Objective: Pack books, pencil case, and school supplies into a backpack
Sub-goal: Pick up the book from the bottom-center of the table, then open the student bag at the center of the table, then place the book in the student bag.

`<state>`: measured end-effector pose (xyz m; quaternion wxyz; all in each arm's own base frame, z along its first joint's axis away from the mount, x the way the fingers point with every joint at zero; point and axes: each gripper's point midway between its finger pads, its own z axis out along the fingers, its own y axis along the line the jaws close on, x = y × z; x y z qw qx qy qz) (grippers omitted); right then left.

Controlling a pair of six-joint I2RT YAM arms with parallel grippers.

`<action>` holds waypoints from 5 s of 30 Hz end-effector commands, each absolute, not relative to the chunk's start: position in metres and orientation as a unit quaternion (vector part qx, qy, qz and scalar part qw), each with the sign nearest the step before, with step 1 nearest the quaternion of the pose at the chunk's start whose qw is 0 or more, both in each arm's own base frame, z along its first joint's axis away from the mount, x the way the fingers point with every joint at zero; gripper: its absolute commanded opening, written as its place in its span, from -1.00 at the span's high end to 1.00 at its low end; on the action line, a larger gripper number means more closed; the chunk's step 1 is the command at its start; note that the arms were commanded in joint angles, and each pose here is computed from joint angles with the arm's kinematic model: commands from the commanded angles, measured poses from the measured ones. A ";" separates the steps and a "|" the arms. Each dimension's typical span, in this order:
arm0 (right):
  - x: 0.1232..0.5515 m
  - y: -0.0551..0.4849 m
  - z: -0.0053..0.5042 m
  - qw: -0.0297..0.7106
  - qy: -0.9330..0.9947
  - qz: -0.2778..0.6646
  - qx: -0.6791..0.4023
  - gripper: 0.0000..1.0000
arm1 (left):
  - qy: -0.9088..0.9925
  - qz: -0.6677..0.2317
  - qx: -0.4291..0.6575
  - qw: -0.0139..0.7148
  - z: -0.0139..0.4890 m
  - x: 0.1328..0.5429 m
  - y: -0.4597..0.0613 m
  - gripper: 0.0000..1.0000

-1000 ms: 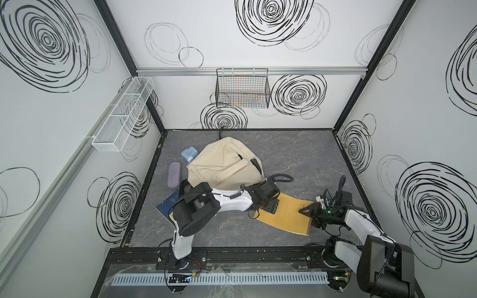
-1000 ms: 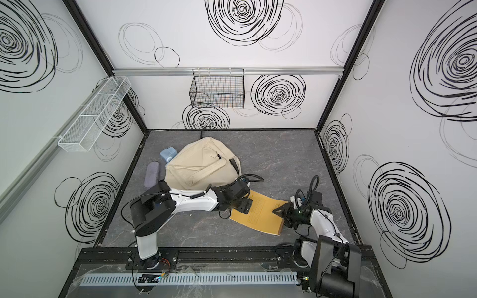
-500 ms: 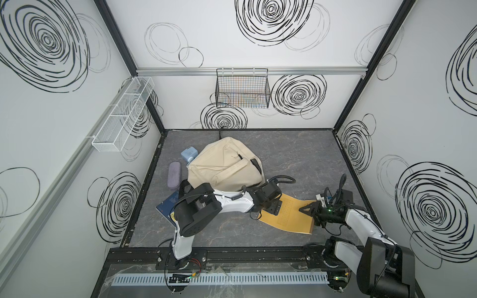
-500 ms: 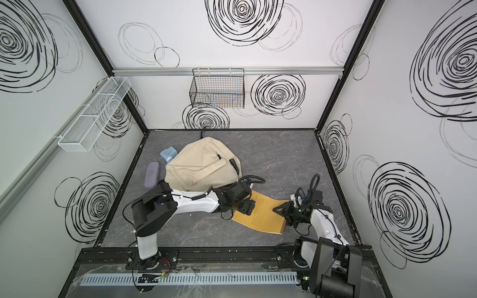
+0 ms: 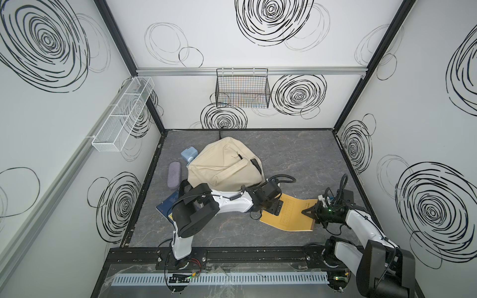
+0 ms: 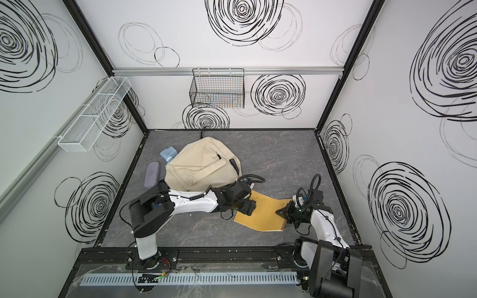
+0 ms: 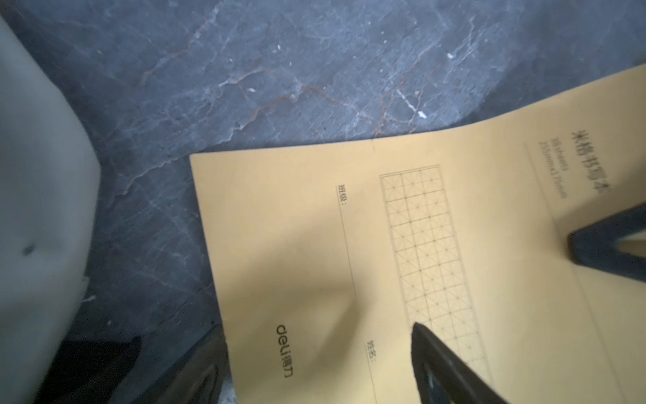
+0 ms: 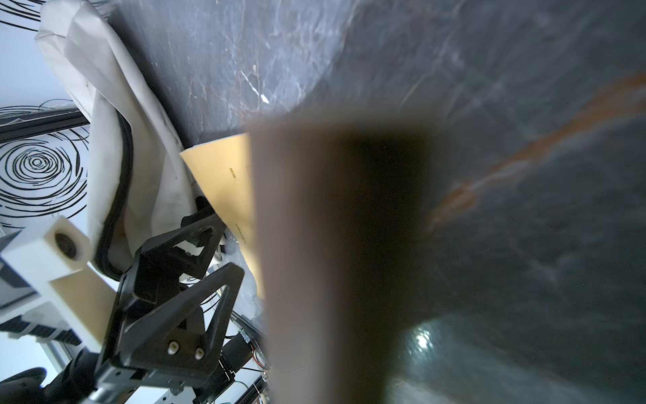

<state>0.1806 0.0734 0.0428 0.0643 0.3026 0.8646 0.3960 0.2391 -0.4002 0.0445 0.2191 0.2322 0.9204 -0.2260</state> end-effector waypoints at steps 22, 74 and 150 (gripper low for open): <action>0.334 0.039 0.259 0.353 0.864 0.301 0.196 1.00 | 0.791 -0.198 0.369 0.446 0.270 0.306 -0.300 -0.74; 0.324 0.055 0.323 0.412 0.860 0.280 0.115 1.00 | 0.702 0.061 0.387 0.595 0.297 0.342 -0.349 1.00; 0.216 0.082 0.322 0.351 0.766 0.443 0.307 1.00 | 0.817 -0.220 0.029 0.533 0.254 0.366 -0.310 1.00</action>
